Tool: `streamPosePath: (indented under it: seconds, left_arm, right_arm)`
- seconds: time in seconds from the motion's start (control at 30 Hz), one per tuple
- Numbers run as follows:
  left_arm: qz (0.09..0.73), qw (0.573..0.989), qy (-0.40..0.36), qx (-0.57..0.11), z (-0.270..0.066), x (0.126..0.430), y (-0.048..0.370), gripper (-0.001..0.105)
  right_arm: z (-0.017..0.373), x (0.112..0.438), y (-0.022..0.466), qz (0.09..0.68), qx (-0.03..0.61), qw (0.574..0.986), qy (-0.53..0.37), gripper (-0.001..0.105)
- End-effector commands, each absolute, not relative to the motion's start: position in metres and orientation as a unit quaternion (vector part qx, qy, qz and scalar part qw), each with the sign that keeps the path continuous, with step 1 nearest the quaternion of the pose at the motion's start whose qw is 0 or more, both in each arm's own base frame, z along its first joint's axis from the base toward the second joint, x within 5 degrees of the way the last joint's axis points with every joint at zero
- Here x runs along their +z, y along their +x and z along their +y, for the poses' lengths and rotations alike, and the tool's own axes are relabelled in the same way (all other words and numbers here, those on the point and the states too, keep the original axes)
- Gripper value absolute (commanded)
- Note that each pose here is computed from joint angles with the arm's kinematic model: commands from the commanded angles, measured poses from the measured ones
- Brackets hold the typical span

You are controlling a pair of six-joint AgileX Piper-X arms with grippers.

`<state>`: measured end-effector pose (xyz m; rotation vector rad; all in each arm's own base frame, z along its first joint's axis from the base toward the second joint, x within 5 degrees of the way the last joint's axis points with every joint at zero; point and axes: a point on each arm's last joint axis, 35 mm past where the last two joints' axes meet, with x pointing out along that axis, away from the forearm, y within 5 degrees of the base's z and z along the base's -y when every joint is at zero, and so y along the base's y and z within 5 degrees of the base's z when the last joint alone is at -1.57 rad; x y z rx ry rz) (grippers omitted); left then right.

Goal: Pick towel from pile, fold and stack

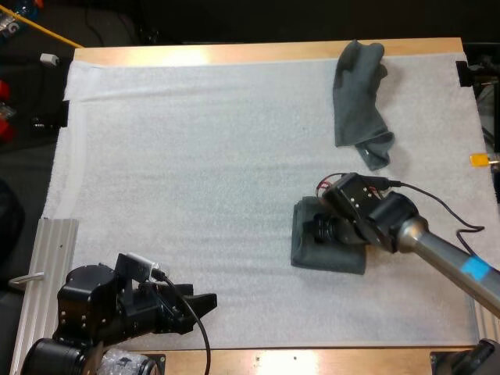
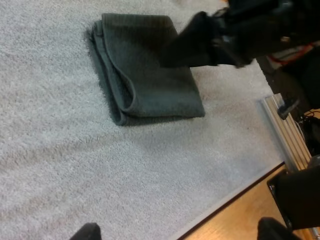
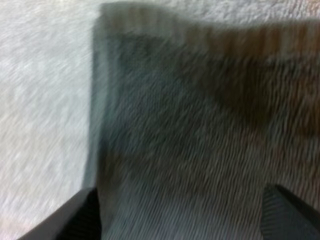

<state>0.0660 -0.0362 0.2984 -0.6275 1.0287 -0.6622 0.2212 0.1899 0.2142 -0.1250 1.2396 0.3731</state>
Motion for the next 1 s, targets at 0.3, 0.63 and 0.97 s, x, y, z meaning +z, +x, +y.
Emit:
streamPosePath:
  seconds: [0.3, 0.63, 0.97]
  left_arm:
    - [0.468, 0.779, -0.279, -0.311, -0.036, 0.298, 0.066, 0.060]
    - [0.468, 0.779, -0.279, -0.311, -0.036, 0.298, 0.066, 0.060]
    - [0.465, 0.781, -0.271, -0.316, -0.036, 0.298, 0.066, 0.060]
  right_arm:
    - [0.208, 0.260, 0.160, 0.534, 0.254, 0.801, -0.096, 0.064]
    - [0.204, 0.303, 0.114, 0.479, 0.294, 0.826, -0.051, 0.064]
    - [0.156, 0.337, 0.089, 0.452, 0.271, 0.850, -0.003, 0.064]
